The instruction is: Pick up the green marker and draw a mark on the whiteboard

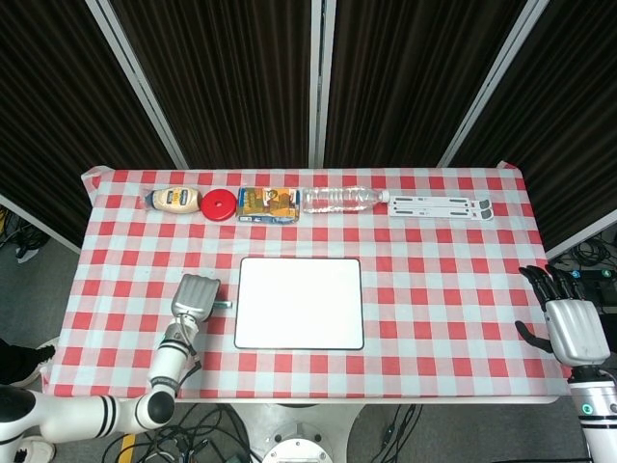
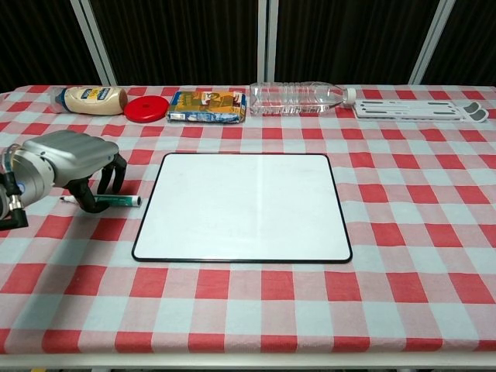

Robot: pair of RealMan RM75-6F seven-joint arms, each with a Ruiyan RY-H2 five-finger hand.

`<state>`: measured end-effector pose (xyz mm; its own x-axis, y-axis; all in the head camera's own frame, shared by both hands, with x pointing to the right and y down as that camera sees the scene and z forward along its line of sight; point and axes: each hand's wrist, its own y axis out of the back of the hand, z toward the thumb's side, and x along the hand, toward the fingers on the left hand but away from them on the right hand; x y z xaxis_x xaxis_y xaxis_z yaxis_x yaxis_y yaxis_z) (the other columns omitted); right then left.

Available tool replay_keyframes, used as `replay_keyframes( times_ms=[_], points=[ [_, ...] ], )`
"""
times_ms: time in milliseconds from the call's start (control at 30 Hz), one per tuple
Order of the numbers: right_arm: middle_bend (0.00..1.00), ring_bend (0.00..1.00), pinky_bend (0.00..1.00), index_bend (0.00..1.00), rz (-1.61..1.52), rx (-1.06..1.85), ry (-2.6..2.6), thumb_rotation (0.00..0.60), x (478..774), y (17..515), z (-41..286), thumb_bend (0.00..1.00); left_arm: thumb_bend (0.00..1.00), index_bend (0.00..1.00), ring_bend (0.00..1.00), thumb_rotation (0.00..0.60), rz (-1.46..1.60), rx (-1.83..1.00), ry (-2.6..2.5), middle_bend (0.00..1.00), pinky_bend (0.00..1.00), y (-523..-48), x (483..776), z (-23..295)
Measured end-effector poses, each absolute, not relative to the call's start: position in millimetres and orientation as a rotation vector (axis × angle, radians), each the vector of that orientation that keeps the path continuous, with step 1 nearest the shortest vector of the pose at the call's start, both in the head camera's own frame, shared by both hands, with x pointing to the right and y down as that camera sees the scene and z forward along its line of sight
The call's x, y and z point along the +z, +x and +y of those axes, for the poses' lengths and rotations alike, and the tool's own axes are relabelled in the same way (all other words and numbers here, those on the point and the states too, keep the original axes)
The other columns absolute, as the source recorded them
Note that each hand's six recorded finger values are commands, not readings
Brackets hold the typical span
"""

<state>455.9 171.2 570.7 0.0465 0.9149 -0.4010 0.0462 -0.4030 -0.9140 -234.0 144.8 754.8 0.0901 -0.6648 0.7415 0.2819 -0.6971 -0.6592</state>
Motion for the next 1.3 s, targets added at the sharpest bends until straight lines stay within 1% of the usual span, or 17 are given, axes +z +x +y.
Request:
replay_keyframes(
  times_ms=[433,533,667,800,967,1133,1300],
  points=[
    [0.12,0.06,0.1,0.12,-1.001,1.462,-1.566,0.6,571,457,173,0.15,0.34,0.46,0.8,0.6,0.366,-1.694,-1.671,0.5,0.94,-232,758,147],
    [0.12,0.06,0.1,0.12,-1.002,1.465,-1.565,0.6,571,457,173,0.15,0.35,0.5,0.81,0.6,0.366,-1.69,-1.672,0.52,0.94,-231,759,147],
    [0.12,0.06,0.1,0.12,-1.008,1.465,-1.56,0.6,570,458,173,0.15,0.39,0.57,0.83,0.6,0.399,-1.67,-1.686,0.58,0.96,-230,757,145],
    [0.12,0.06,0.1,0.12,-1.014,1.462,-1.551,0.6,567,459,174,0.15,0.4,0.6,0.83,0.6,0.512,-1.632,-1.75,0.61,0.96,-229,748,139],
    [0.12,0.06,0.1,0.12,-1.022,1.457,-1.546,0.6,564,459,174,0.15,0.4,0.6,0.83,0.6,0.723,-1.56,-1.92,0.62,0.95,-228,733,129],
    [0.12,0.06,0.1,0.12,-1.027,1.453,-1.55,0.6,563,459,177,0.15,0.41,0.61,0.8,0.6,0.995,-1.393,-2.168,0.63,0.92,-217,719,116],
    [0.12,0.06,0.1,0.12,-1.027,1.454,-1.556,0.6,562,458,178,0.15,0.41,0.61,0.76,0.6,1.212,-1.164,-2.427,0.63,0.88,-198,715,106]
  ],
)
